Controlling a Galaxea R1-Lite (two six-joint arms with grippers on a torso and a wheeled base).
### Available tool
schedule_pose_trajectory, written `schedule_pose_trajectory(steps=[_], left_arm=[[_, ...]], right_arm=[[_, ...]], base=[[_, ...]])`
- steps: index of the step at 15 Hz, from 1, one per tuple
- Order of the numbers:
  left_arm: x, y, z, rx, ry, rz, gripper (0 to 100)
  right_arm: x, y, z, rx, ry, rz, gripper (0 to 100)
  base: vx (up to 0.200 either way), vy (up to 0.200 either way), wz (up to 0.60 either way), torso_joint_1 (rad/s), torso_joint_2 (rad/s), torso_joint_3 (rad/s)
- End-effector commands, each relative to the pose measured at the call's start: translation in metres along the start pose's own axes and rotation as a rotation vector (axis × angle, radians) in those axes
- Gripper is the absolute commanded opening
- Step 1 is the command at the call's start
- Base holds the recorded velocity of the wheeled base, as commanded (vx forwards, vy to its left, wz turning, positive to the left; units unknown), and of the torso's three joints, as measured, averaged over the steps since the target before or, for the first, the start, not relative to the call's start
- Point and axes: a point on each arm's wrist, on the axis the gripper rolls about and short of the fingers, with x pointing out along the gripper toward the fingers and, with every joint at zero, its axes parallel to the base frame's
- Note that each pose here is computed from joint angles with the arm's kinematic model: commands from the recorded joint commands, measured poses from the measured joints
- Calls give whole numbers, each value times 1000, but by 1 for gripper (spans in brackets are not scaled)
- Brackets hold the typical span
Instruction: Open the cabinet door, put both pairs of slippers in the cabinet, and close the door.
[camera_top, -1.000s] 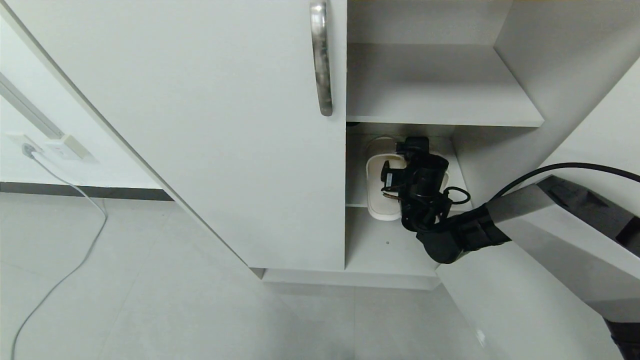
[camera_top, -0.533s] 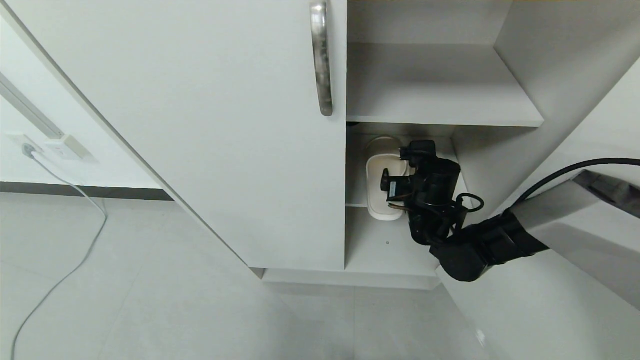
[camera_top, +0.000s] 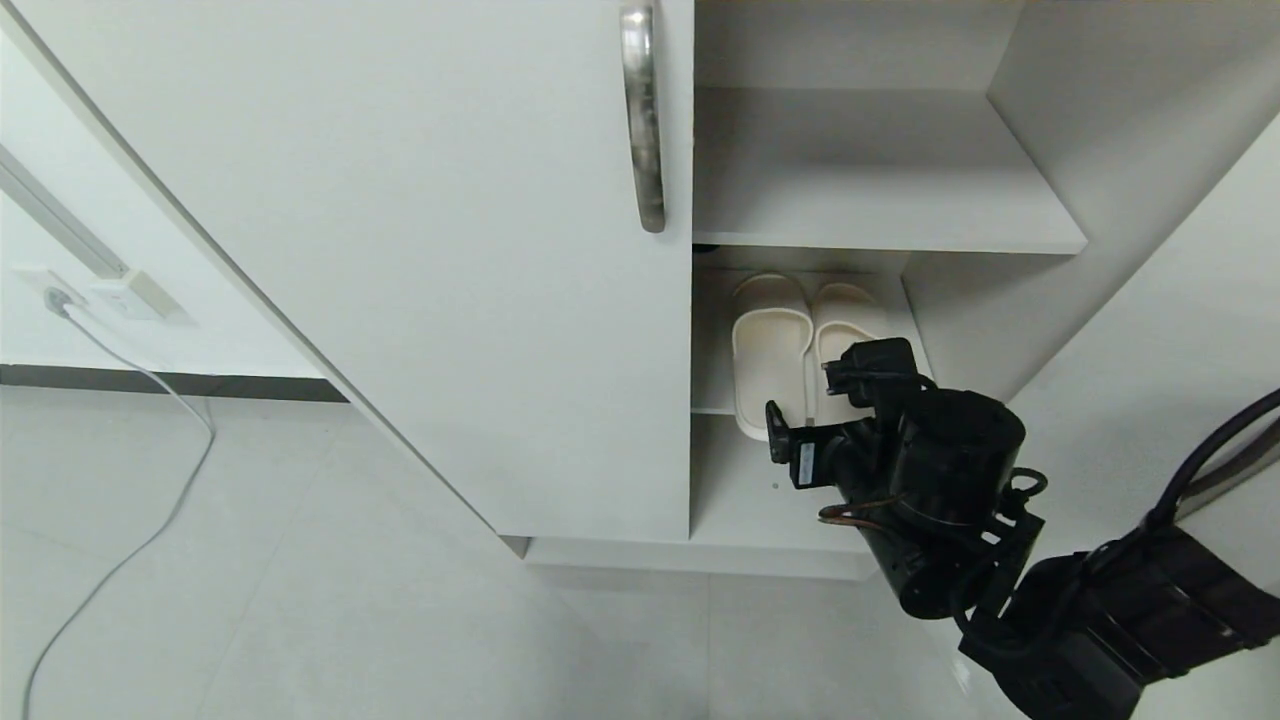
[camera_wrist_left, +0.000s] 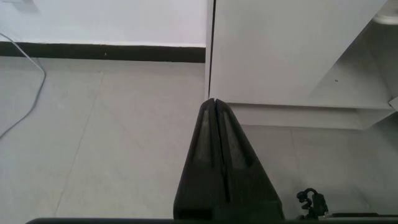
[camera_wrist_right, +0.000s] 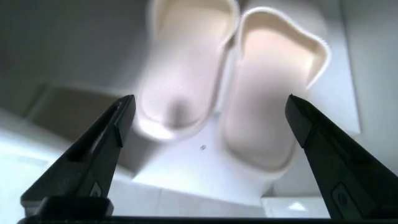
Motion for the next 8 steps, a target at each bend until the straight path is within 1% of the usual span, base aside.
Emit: schedule_pose_trajectory(steps=[1,2,3,4,8], left_arm=[[0,0,0,1,1,-1,0],[0,0,0,1,1,-7,0],[0,-1,0,0,2,-41,0],[0,-1,0,0,2,-49,0],[0,-1,0,-2,2,-49,0]], right_arm=[[-12,2,3,-3,3,27,100],[-12,2,2,-3,4,29,100],[-13,1,3,-3,3,28,100],[-14,1,6,2,-3,28,100],[-15,1,7,2,-7,31,100]], base=[[0,0,0,0,0,0],[-200,0,0,2,2,-2],[-200,0,0,2,7,-2],[-200,0,0,2,7,-2],[-200,0,0,1,4,1]])
